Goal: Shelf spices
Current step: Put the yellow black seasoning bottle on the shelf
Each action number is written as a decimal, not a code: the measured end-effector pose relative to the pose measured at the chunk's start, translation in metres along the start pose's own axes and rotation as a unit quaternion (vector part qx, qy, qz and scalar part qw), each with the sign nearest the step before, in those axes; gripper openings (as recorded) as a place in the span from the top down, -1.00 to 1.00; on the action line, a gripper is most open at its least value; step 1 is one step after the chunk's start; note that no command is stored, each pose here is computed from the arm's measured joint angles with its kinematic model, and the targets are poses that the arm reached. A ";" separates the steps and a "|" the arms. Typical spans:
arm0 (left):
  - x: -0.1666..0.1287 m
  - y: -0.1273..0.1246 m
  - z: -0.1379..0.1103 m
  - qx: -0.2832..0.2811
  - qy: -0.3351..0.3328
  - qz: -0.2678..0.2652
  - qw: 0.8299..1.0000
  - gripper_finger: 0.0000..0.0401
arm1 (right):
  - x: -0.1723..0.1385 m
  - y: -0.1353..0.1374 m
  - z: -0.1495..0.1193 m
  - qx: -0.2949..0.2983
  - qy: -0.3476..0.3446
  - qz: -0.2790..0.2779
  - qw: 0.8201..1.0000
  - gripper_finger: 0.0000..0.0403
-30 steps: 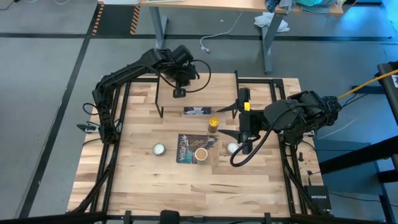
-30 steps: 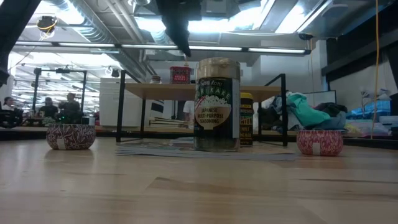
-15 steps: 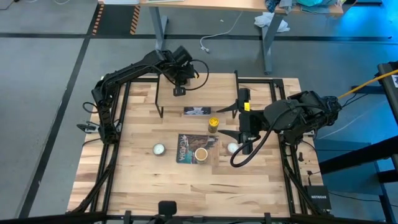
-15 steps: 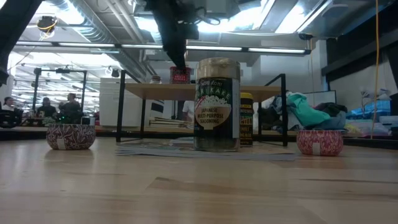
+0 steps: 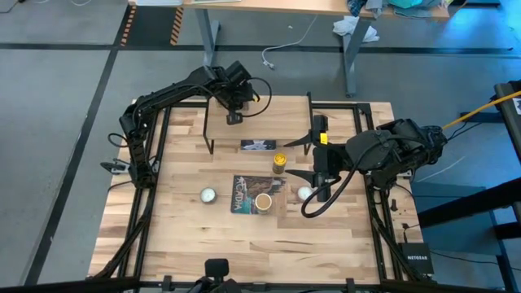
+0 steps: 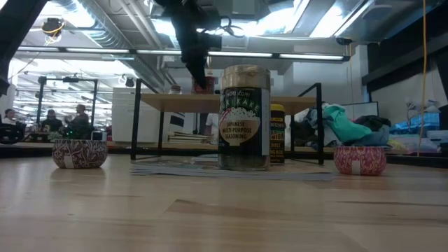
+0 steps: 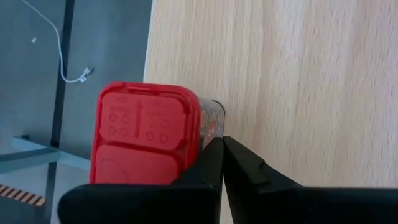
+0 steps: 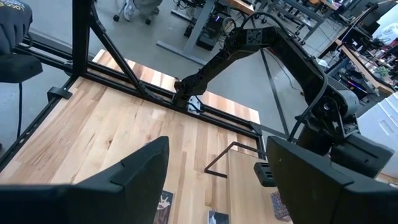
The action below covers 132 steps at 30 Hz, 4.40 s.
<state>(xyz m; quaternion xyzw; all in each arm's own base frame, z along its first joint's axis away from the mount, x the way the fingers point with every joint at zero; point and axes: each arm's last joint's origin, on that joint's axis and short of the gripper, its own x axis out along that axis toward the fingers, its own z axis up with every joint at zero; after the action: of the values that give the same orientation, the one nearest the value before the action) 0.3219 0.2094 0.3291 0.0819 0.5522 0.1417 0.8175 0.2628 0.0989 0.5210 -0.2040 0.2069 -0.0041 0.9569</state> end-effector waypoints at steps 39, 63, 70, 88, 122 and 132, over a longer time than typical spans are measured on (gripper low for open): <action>-0.092 -0.138 -0.004 -0.010 -0.011 -0.063 0.998 -0.36 | 0.008 0.008 -0.020 -0.023 0.101 0.046 0.994 -0.37; -0.057 -0.245 -0.095 -0.229 -0.318 -0.030 0.919 -0.38 | 0.111 -0.036 -0.088 0.121 0.296 0.119 0.940 -0.37; -0.043 -0.255 -0.130 -0.214 -0.371 -0.048 0.903 -0.38 | 0.139 -0.040 -0.120 0.140 0.328 0.136 0.924 -0.37; -0.034 -0.248 -0.178 -0.213 -0.488 -0.067 0.844 -0.38 | 0.181 -0.034 -0.188 0.192 0.382 0.141 0.893 -0.37; -0.036 -0.247 -0.178 -0.199 -0.500 -0.058 0.841 -0.38 | 0.200 -0.048 -0.248 0.241 0.408 0.108 0.874 -0.65; -0.036 -0.247 -0.178 -0.201 -0.500 -0.059 0.840 -0.38 | 0.211 -0.045 -0.256 0.243 0.415 0.108 0.870 -0.64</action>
<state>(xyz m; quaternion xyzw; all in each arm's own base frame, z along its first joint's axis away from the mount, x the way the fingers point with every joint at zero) 0.1795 -0.0403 0.2216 -0.0570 0.0319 0.1404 0.9879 0.3577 -0.0615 0.2428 0.0788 0.5982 -0.0348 0.7967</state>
